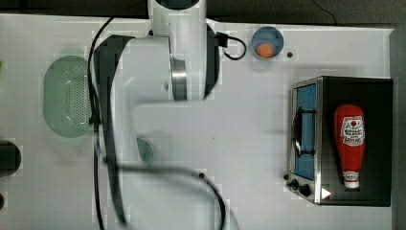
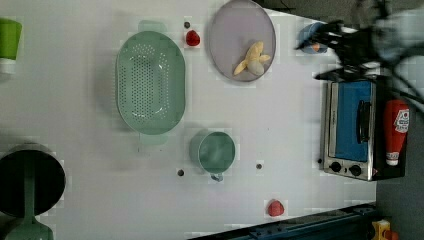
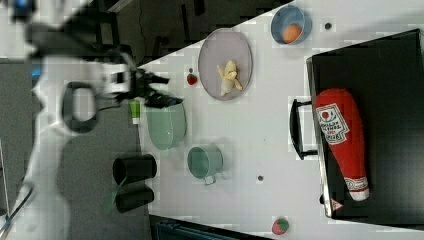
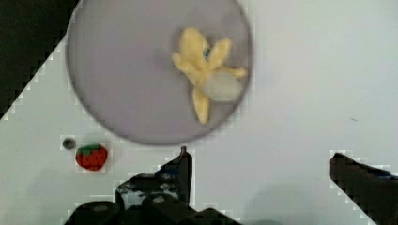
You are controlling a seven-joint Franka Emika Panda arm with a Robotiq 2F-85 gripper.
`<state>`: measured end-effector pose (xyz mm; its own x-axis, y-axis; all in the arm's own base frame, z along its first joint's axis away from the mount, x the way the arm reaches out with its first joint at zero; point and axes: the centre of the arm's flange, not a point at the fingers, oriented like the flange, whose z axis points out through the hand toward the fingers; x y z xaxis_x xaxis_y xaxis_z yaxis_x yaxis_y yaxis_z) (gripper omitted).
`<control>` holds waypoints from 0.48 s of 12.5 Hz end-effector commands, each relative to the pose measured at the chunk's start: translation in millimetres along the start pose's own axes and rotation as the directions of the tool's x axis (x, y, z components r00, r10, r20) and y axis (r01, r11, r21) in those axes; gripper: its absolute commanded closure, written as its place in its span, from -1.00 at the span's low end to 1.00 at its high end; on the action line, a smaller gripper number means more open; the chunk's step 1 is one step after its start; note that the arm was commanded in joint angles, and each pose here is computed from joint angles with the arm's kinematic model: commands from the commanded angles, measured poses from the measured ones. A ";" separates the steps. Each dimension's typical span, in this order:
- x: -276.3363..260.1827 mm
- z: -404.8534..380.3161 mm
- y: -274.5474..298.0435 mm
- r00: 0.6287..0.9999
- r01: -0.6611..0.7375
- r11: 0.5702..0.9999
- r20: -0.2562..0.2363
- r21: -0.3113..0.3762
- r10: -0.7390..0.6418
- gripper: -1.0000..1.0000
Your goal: Pick banana from table and place on plate.
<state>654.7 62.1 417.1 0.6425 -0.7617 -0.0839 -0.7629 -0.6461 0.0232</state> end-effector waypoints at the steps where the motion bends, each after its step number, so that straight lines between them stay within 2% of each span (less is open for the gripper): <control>1: 16.6 -53.8 64.9 0.994 -0.096 0.995 -0.053 0.024 0.097 -1.00; 6: -28.1 -98.5 149.6 0.989 -0.139 0.990 -0.050 0.015 0.140 -1.00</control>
<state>532.3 -12.7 580.3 0.5441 -0.8382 0.0366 -0.8315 -0.5446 -0.1102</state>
